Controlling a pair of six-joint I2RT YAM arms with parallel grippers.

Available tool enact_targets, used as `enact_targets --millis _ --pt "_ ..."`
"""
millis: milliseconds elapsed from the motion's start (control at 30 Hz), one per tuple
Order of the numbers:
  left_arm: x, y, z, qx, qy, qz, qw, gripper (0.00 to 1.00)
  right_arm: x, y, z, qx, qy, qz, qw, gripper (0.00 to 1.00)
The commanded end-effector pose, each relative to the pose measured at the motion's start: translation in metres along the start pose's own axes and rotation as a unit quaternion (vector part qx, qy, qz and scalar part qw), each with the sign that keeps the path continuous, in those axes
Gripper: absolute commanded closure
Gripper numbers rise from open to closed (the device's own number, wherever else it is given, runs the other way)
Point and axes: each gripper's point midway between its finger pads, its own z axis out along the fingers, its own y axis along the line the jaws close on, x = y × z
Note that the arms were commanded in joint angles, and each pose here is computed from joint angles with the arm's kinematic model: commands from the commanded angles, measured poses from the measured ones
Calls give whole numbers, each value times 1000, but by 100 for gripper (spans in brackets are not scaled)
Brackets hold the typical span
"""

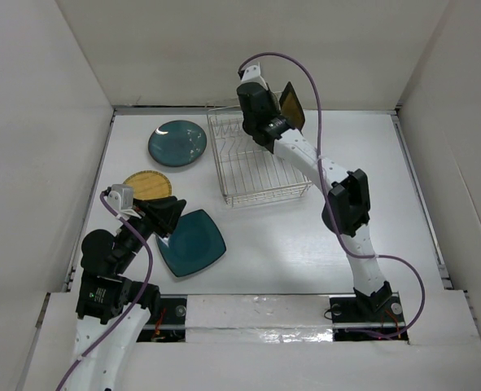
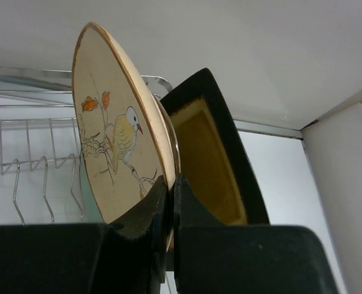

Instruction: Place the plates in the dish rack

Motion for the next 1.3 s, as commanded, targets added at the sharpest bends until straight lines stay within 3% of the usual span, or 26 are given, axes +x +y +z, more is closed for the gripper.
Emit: enact_targets --millis 0,200,333,367,400,467,567,667,733,767,800,833,867,900,933,967,1033,1133,1167,1233,1267 --pt "-5 -3 4 11 -8 8 1000 67 -49 -16 -17 10 -64 115 991 100" --pt "-4 -2 4 9 -6 8 1000 67 -4 18 -10 -22 -24 127 991 100" --pt "-4 -2 5 8 -5 6 1000 67 2 24 -16 -42 -17 163 986 100" --pt "-4 -2 5 8 -5 6 1000 67 0 23 -18 -47 -16 170 984 92" --pt "-4 -1 5 8 -5 6 1000 67 -4 19 -23 -53 -17 181 982 74" --pt "-4 -1 5 7 -5 6 1000 67 -12 12 -29 -59 -24 194 979 54" --pt "-4 -1 5 7 -6 6 1000 67 -32 -2 -50 -95 -37 225 969 33" --pt "-3 0 5 6 -5 6 1000 67 -57 -29 -82 -135 -60 266 952 26" --pt "-3 -1 5 6 -4 6 1000 67 -40 -25 -99 -166 -56 272 946 26" --pt "-4 0 5 5 -5 6 1000 67 -41 -17 -120 -199 -64 277 938 38" --pt "-3 0 6 5 -4 5 1000 70 -32 -21 -143 -228 -80 294 925 55" --pt "-4 0 5 5 -6 5 1000 80 -42 -23 -180 -286 -97 320 898 93" --pt "-4 -1 5 6 -6 5 1000 80 -19 -4 -181 -308 -83 305 897 100" --pt "-4 -1 5 7 -6 7 1000 91 -29 -7 -213 -350 -109 329 870 100" --pt "-3 0 6 6 -5 6 1000 96 13 18 -227 -389 -77 309 864 100" --pt "-4 1 6 2 -5 6 1000 100 27 25 -240 -411 -66 314 853 100" --pt "-4 2 6 -1 -6 6 1000 100 68 46 -271 -457 -25 322 829 100" --pt "-3 3 6 -2 -5 4 1000 100 96 59 -305 -493 15 356 794 98" --pt "-4 3 6 -4 -7 5 1000 100 126 67 -311 -496 45 356 791 84" --pt "-5 4 5 -7 -10 4 1000 100 135 77 -328 -521 67 397 753 65" --pt "-5 6 6 -11 -10 3 1000 100 162 89 -334 -523 98 392 751 52"
